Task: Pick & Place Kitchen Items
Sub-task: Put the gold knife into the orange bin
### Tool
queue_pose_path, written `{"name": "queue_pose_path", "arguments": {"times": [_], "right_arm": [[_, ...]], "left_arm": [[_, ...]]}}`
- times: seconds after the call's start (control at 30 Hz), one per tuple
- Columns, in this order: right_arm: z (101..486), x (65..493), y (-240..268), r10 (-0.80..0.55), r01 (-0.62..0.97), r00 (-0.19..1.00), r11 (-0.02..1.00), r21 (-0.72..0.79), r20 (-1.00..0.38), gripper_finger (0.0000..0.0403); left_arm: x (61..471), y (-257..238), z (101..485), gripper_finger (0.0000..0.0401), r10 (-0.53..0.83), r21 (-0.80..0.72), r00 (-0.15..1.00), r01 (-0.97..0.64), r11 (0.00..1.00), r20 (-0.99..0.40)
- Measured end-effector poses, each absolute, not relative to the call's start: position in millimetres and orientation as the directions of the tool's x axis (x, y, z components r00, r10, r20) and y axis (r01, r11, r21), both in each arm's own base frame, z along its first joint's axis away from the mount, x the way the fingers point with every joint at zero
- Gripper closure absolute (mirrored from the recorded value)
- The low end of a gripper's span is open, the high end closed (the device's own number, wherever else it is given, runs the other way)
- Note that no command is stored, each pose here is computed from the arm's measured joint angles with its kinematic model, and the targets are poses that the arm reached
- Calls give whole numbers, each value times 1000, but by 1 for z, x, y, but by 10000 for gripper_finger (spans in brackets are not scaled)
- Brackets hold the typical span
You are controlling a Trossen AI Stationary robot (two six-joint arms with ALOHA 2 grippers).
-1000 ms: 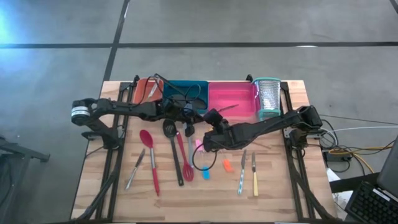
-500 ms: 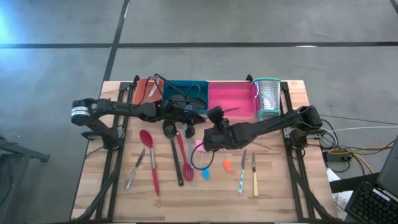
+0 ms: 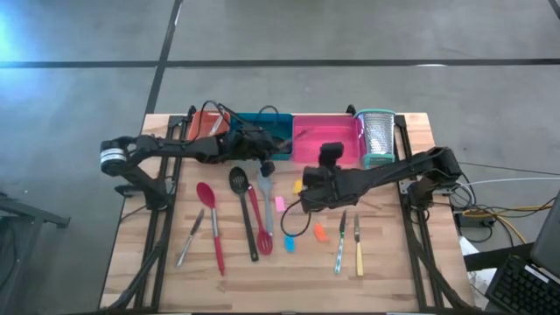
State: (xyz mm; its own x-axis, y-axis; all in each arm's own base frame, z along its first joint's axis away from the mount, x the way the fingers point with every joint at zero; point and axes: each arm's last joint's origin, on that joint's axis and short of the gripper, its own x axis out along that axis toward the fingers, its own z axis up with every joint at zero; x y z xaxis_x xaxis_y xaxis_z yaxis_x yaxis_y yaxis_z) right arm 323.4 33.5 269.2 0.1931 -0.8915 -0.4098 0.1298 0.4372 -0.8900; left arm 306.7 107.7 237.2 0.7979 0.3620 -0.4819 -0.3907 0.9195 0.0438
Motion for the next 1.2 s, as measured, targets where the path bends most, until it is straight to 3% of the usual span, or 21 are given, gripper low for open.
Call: {"name": "queue_pose_path", "arguments": {"times": [0.27, 0.8, 1.0, 1.2], "right_arm": [[273, 304, 26, -862, 301, 98, 502, -811, -498, 256], [238, 290, 4, -873, 227, -29, 469, -853, -487, 255], [239, 290, -5, -871, 270, -55, 457, -847, -488, 262], [239, 290, -7, -873, 269, -57, 454, -849, -485, 256]], "left_arm": [[273, 146, 223, 381, 507, 65, 686, -560, 826, -522], [160, 145, 194, 381, 694, 43, 580, -753, 657, -427], [136, 137, 196, 381, 733, 92, 548, -773, 628, -402], [122, 135, 190, 381, 773, 160, 436, -816, 556, -461]]}}
